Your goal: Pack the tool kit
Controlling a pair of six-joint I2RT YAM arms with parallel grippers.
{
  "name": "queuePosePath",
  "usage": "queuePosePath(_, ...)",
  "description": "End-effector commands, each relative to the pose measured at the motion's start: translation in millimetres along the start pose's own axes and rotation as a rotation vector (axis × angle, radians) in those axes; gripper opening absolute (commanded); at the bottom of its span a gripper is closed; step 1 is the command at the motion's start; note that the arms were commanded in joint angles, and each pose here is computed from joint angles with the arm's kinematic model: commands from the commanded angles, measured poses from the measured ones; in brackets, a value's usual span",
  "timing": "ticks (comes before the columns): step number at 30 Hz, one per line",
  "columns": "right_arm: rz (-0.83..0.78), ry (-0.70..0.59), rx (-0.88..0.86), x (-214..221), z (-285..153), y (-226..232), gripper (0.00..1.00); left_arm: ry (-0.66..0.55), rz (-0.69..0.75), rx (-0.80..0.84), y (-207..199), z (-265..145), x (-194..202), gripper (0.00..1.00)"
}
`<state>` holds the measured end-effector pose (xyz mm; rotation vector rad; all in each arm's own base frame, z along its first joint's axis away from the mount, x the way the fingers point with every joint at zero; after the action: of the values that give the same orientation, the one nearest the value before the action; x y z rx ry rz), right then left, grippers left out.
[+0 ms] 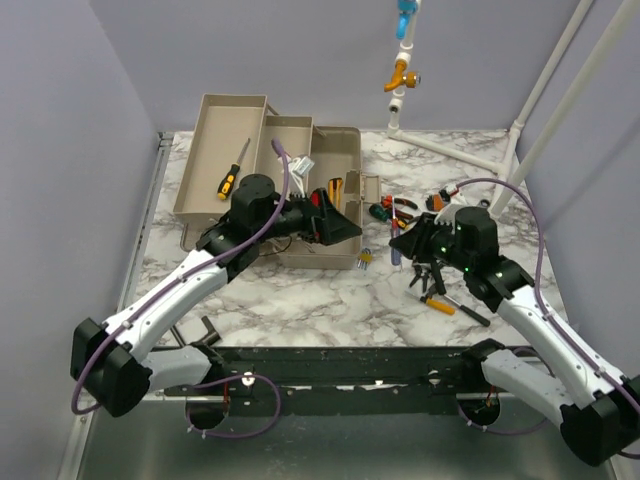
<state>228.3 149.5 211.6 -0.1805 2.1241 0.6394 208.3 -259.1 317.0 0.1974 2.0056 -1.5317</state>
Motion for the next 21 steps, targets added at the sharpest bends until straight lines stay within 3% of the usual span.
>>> queuePosePath(1, -0.053, -0.142, -0.338, -16, -29, 44, 0.01, -0.044, 0.002, 0.040, -11, 26, -10, 0.93)
queuePosePath(6, -0.075, -0.187, -0.511, -26, -50, 68, 0.01, -0.020, 0.008, 0.043, -12, 53, -5, 0.86)
queuePosePath(13, -0.087, -0.193, -0.561, -33, -57, 76, 0.01, -0.002, -0.002, 0.064, -18, 78, 2, 0.76)
queuePosePath(19, -0.087, -0.195, -0.569, -32, -59, 77, 0.01, 0.017, -0.003, 0.073, -20, 88, 6, 0.38)
queuePosePath(21, -0.087, -0.199, -0.565, -32, -59, 77, 0.01, 0.018, -0.004, 0.076, -19, 89, 7, 0.14)
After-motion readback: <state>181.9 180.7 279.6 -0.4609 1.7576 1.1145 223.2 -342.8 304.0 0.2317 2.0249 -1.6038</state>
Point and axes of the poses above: each gripper's point midway between its finger pads, its own z axis out along the fingers, its own y axis along the line the jaws close on, x = y × z, the point moved 5 cm from there along -z, back along the fingers, and after that the axes turned 10 degrees about -z, right-handed, at the moved point
